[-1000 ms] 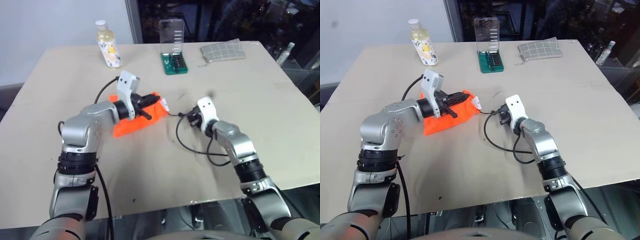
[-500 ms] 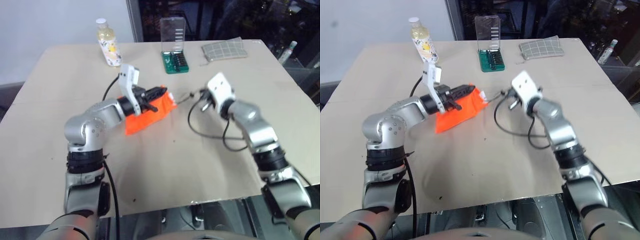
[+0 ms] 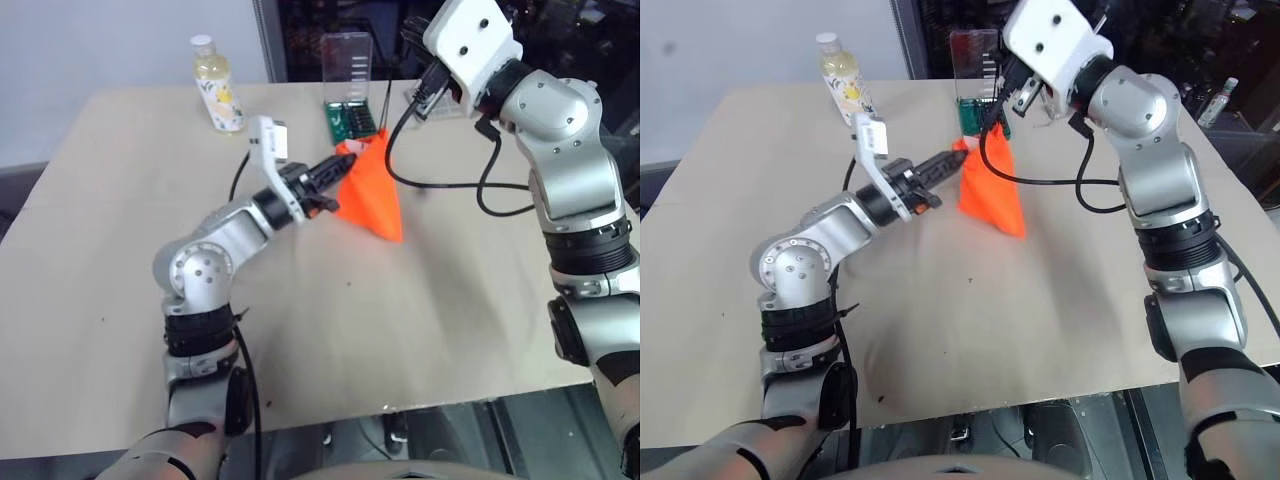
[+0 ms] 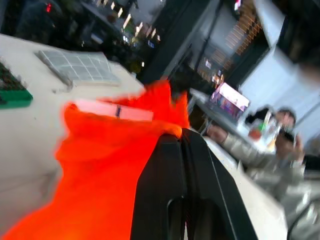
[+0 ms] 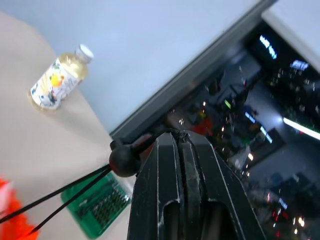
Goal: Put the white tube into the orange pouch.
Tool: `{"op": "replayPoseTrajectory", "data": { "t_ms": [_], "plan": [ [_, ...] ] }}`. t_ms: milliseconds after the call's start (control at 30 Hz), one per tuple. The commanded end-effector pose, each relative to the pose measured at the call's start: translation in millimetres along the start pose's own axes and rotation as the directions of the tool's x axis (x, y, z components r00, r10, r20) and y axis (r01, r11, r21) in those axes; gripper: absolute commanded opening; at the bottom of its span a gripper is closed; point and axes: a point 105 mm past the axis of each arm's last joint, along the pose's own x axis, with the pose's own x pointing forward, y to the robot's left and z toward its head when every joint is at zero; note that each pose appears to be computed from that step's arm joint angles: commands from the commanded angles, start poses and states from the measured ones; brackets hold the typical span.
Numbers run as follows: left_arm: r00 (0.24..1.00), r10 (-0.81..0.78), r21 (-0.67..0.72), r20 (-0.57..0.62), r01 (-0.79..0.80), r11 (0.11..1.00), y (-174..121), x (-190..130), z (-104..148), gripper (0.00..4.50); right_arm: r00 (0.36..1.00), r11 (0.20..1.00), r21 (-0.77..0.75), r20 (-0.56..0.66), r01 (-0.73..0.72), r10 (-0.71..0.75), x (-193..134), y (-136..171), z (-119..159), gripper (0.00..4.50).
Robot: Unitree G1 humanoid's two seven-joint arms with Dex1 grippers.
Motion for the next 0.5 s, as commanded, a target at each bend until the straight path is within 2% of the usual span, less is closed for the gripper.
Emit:
{"op": "replayPoseTrajectory", "data": {
  "t_ms": [33, 67, 100, 133, 267, 500],
  "plan": [
    [0.996, -0.083, 0.118, 0.018, 0.08, 0.99, -17.0, -9.4, 17.5, 1.35, 0.992, 0.995, -0.061, 0.103, 0.081, -0.075, -10.8, -30.8, 36.0, 0.0],
    [0.996, -0.091, 0.155, 0.003, 0.089, 0.984, -19.3, -10.9, 18.6, 1.64, 0.991, 0.995, -0.062, 0.107, 0.083, -0.076, -12.1, -32.5, 39.0, 0.0],
    [0.995, -0.102, 0.19, -0.006, 0.101, 0.977, -22.2, -12.3, 21.5, 2.14, 0.991, 0.995, -0.064, 0.111, 0.081, -0.074, -13.5, -32.9, 41.2, 0.0],
    [0.99, -0.138, 0.236, -0.016, 0.137, 0.962, -29.3, -13.6, 27.9, 2.21, 0.991, 0.995, -0.065, 0.115, 0.082, -0.074, -15.1, -33.2, 43.5, 0.0],
    [0.975, -0.218, 0.448, -0.048, 0.216, 0.868, -50.3, -1.6, 56.6, 2.21, 0.992, 0.995, -0.072, 0.112, 0.062, -0.054, -18.6, -29.7, 44.5, 0.0],
    [0.975, -0.214, 0.584, -0.062, 0.209, 0.784, -46.4, 36.1, 68.6, 2.21, 0.996, 0.998, -0.069, 0.091, -0.006, 0.012, -23.4, -14.1, 39.9, 0.0]
  ]
}}
